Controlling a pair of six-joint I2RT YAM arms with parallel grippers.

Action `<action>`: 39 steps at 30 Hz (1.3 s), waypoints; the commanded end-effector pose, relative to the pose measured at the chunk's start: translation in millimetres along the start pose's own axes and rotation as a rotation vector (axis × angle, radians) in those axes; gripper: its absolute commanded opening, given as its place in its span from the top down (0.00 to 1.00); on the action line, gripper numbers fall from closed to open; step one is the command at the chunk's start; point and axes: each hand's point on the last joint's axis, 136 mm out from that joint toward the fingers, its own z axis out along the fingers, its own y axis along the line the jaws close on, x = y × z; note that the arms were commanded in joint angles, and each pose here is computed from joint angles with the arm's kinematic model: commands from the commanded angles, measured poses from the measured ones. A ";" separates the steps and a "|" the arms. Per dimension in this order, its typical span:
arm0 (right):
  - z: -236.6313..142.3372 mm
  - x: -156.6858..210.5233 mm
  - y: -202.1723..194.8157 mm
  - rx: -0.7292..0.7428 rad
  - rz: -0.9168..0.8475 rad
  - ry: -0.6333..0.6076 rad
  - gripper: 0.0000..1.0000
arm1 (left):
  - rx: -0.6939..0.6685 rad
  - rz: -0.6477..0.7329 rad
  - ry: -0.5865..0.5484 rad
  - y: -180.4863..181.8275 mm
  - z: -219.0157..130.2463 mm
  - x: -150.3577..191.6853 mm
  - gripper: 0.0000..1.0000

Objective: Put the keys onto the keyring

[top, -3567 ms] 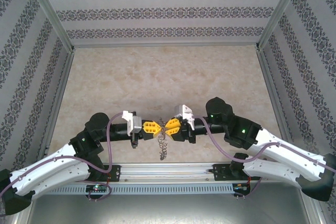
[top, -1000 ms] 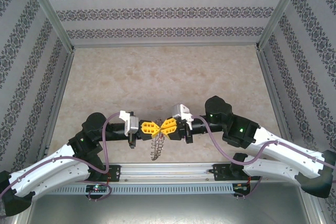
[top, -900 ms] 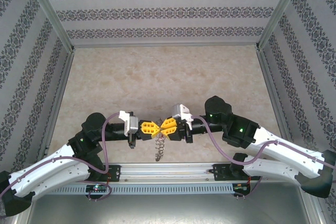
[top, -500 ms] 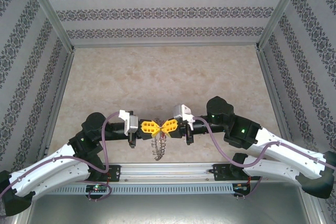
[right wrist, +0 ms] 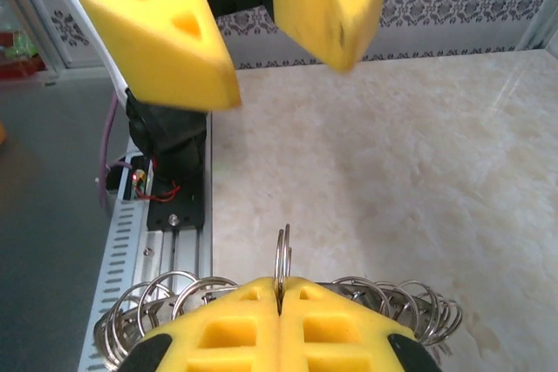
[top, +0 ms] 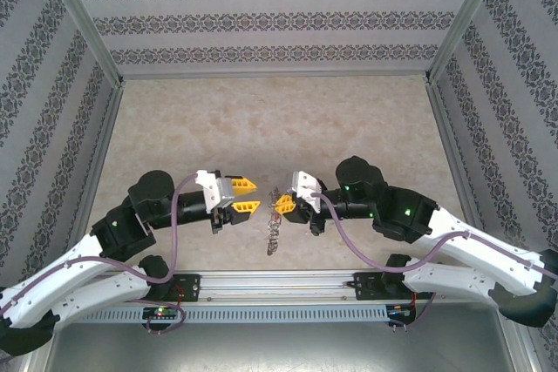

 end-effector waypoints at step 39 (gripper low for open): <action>7.9 -1.9 3.3 -0.072 0.000 0.119 1.00 | 0.105 0.034 0.124 -19.7 23.6 30.6 0.79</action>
